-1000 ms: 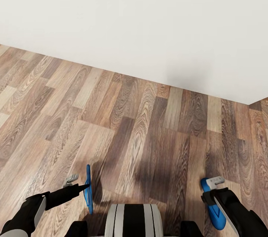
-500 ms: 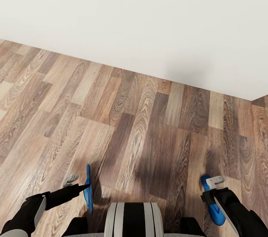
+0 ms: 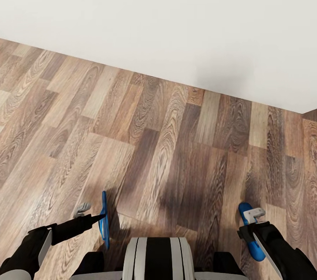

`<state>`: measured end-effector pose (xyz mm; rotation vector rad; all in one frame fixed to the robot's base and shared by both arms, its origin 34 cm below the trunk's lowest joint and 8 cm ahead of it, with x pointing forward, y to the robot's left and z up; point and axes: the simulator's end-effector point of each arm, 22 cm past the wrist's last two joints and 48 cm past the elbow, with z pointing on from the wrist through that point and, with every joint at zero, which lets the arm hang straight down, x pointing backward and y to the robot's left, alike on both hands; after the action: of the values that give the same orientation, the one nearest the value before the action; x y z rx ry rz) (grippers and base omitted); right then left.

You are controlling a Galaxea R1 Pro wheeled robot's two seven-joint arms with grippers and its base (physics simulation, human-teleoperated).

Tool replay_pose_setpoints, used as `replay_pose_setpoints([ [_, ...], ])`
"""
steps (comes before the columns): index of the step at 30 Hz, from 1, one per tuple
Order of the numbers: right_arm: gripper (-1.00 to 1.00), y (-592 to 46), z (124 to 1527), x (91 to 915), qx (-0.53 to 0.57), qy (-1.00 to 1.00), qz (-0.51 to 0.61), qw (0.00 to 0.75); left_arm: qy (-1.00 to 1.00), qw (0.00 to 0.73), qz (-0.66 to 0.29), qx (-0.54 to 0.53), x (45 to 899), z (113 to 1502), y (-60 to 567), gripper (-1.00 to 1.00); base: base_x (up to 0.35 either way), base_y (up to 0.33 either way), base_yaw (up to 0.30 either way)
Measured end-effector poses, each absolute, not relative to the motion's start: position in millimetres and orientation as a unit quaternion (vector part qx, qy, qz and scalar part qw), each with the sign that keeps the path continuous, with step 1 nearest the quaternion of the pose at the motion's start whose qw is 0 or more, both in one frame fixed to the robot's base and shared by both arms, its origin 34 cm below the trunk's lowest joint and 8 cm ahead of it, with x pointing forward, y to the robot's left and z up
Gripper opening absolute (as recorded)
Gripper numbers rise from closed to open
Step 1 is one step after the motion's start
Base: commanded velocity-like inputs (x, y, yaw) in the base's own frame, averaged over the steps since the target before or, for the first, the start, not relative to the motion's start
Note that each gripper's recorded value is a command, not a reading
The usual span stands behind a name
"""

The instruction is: In the bedroom, move the book from the bed onto either nightstand, and place the two sandals side by side next to the bed.

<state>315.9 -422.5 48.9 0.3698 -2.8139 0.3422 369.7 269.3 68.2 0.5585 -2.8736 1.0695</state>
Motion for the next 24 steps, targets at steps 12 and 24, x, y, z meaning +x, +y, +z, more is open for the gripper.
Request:
replay_pose_setpoints([
  [12,1.00,-421.2,48.6,315.8,0.129,-0.975,0.118,0.141,-0.922,0.012,0.343,0.181,369.8,68.1,269.5,-1.00,0.000,0.000,0.000],
  [24,1.00,-422.5,48.8,315.5,0.126,-0.975,0.119,0.141,-0.921,0.013,0.345,0.183,369.1,68.2,268.8,-1.00,0.000,0.000,0.000],
])
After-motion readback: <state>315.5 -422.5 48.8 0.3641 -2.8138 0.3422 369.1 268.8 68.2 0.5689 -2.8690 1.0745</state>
